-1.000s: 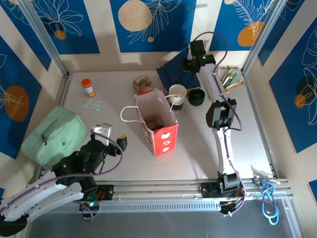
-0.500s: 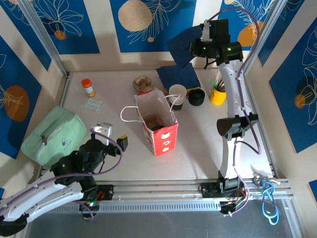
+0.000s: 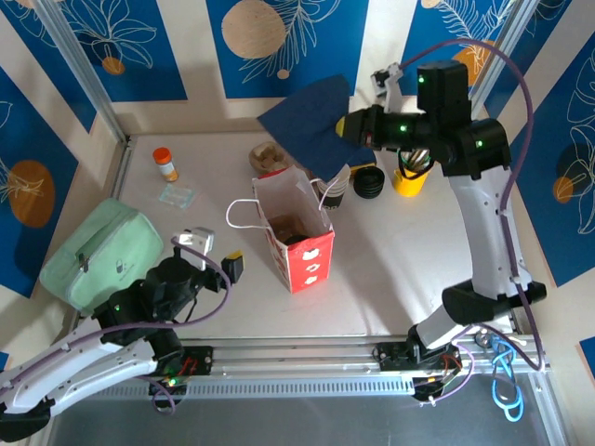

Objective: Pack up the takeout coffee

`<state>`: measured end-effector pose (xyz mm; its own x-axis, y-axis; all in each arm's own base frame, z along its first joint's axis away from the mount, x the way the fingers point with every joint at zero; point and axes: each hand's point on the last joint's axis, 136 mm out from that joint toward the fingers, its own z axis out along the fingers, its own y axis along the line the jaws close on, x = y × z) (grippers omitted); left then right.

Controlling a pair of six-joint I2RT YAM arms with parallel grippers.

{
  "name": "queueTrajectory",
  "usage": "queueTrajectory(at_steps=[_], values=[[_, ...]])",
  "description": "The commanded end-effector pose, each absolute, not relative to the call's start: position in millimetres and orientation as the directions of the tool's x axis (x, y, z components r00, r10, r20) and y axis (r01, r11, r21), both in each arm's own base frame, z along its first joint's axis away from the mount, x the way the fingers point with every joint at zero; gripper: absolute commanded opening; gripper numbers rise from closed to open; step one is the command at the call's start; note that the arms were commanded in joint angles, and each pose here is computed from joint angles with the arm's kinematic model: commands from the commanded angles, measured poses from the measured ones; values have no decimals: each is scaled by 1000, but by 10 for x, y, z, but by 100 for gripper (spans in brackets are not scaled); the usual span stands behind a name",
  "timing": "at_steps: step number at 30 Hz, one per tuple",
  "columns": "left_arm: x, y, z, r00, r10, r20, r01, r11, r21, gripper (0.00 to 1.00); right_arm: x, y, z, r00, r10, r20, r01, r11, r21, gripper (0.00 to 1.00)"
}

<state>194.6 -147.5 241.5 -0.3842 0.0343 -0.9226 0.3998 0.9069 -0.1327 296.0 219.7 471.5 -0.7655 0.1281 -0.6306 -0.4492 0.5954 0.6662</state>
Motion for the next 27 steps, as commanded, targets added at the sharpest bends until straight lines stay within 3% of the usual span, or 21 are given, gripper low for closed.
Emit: queueTrajectory(at_steps=[1, 7, 15, 27], values=[[1968, -1504, 2539, -346, 12, -938, 417, 898, -142, 90, 2650, 2433, 4707, -820, 92, -566, -455, 495, 740, 8], [1984, -1548, 2546, -336, 17, -942, 429, 893, -137, 90, 2412, 2636, 4457, -842, 67, -536, -426, 527, 735, 8], [1987, -1567, 2540, -335, 13, -942, 433, 890, -141, 90, 2399, 2794, 3958, -860, 62, -506, -355, 640, 681, 7], [1985, -1563, 2527, -336, 13, -942, 432, 891, -142, 90, 2545, 2951, 3211, -883, -54, -467, -297, 834, 465, 4]])
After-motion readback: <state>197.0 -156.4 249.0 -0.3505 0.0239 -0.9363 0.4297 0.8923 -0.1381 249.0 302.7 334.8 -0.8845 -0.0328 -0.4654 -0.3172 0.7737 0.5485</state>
